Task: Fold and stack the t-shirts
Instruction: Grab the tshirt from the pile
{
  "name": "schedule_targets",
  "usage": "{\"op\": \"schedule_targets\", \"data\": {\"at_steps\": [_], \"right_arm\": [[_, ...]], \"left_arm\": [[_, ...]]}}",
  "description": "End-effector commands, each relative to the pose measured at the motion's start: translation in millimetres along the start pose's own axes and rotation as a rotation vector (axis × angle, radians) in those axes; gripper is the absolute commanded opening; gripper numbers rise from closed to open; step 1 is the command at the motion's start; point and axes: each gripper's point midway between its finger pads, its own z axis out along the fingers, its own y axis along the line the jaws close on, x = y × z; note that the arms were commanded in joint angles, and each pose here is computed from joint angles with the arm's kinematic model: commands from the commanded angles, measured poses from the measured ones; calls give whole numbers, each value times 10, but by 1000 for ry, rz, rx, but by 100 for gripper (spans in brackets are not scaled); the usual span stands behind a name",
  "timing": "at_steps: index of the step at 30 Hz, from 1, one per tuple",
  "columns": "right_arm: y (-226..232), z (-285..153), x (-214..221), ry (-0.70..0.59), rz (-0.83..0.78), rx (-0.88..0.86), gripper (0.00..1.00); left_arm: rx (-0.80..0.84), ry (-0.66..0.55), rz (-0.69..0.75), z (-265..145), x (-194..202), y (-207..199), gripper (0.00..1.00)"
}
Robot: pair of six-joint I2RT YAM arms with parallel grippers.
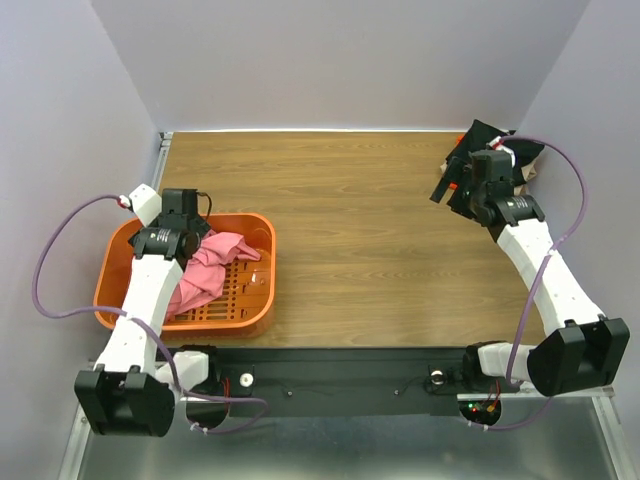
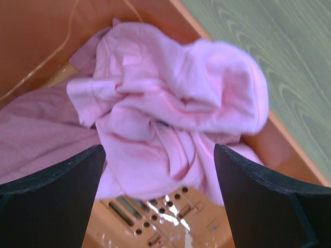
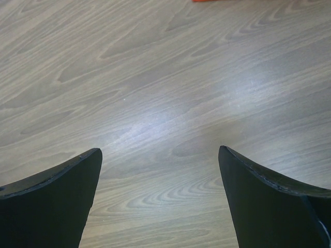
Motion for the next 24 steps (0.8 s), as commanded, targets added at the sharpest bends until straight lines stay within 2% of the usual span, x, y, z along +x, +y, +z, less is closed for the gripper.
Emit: {"op": "schedule_targets", "data": {"at_steps": [1,10,14,15,17,18,20,21,23,24], "right_arm": [[66,-73,-164,-67,19,-42,100],[47,-124,-183,-83,18,-42,100],[29,-142,-184,-90,14,-39,100],[26,-151,-187,-92,15,-38,100],[16,-152,-188,-94,15,-34,100],[17,-157,-196,-98,17,-35,100],[11,-151,-186,-96,19,-32,100],[12,-148,-179,-94,22,-33,100],[9,-141,-170,-91,23,-31,100],[3,-133,-163,-89,23,-28,100]], "left_arm": [[29,-53,-25,241,-210,-120,98],[18,6,14,591,-202,-166,98],[0,39,43,714,-128,-127,91],[-4,44,50,730,-116,-115,81],[-7,42,61,737,-115,-100,69],[-8,41,64,737,-110,-88,57],[-8,34,71,726,-115,-66,45],[-8,37,85,724,-92,-46,33],[-10,47,94,721,-59,-22,21],[-12,57,105,722,-20,0,5]]}}
